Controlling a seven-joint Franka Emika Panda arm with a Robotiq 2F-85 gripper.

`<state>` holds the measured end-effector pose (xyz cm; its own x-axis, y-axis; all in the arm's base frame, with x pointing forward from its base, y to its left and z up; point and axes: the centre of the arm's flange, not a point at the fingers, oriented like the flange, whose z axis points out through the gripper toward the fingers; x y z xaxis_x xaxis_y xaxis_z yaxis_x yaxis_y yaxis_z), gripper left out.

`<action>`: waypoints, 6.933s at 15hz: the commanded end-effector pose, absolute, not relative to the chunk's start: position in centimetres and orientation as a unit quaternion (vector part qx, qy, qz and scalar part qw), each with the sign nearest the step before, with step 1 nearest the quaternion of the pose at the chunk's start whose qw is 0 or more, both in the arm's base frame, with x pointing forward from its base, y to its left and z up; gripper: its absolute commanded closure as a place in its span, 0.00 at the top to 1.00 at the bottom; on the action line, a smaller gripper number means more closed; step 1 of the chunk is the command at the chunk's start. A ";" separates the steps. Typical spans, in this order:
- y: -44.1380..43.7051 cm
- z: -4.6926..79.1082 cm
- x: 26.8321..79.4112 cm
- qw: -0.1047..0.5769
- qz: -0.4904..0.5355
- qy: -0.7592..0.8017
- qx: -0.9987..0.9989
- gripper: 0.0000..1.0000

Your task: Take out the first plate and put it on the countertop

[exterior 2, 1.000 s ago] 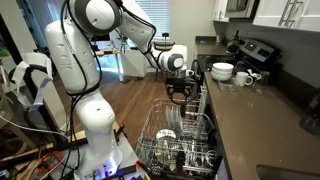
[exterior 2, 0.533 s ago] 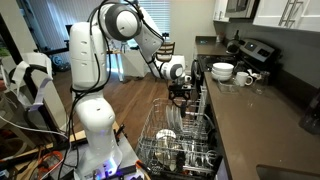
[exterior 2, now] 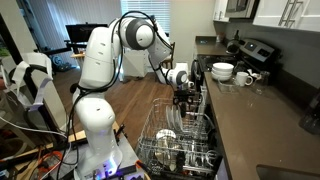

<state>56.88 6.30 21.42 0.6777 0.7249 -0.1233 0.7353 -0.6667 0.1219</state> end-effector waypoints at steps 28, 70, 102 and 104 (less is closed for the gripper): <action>8.6 16.1 60.3 0.032 0.031 0.396 0.917 0.61; 5.8 23.1 60.1 -0.054 -0.034 0.423 0.904 0.04; 7.0 39.8 53.6 0.219 0.017 0.414 0.883 0.04; 7.2 40.4 53.3 0.224 0.015 0.411 0.884 0.04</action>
